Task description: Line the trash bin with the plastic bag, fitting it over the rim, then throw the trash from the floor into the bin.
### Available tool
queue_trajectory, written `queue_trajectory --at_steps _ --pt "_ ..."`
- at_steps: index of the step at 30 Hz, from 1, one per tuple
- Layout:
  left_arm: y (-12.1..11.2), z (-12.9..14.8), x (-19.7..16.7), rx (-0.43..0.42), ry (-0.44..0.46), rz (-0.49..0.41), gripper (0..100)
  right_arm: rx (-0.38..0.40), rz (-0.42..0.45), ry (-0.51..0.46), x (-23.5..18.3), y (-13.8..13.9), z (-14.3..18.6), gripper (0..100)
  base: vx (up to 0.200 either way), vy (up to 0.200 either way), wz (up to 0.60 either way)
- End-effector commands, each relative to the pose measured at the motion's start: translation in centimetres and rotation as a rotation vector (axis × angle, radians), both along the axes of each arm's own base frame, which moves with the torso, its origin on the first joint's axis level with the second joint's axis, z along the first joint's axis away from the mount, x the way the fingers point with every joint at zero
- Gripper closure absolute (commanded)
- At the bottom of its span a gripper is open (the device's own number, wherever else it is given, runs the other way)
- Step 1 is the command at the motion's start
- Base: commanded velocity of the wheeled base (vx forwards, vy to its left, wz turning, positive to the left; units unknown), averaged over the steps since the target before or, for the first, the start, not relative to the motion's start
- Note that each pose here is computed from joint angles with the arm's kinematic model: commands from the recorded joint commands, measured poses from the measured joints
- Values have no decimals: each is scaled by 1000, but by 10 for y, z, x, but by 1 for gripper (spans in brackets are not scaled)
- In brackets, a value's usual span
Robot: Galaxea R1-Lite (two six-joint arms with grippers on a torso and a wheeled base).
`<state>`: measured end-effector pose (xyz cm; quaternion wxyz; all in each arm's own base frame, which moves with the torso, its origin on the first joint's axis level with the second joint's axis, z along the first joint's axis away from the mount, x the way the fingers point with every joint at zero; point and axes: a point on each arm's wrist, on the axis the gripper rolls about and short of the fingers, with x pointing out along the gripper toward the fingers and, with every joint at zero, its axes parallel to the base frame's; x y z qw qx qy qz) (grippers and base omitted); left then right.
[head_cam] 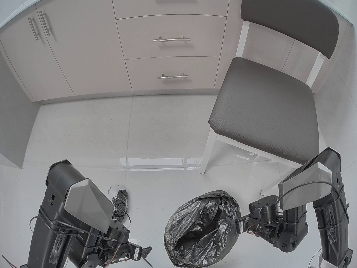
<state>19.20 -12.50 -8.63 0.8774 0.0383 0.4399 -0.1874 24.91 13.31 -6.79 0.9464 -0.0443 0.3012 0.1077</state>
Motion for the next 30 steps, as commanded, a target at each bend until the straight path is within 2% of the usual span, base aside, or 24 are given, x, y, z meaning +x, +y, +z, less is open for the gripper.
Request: queue_trajectory --at_steps 1,19,22,30 --pt "0 -1 0 5 1 0 0 -11 3 17 -6 -3 -1 0 0 0 0" --pt "0 -3 1 10 0 -2 0 -21 -28 9 2 -5 -10 0 0 0 0" --pt "0 -3 1 9 -2 -2 0 -49 -62 -5 3 -6 -10 0 0 0 0" --pt "0 -3 1 10 -2 -1 0 -61 -60 6 2 -7 -13 0 0 0 0"
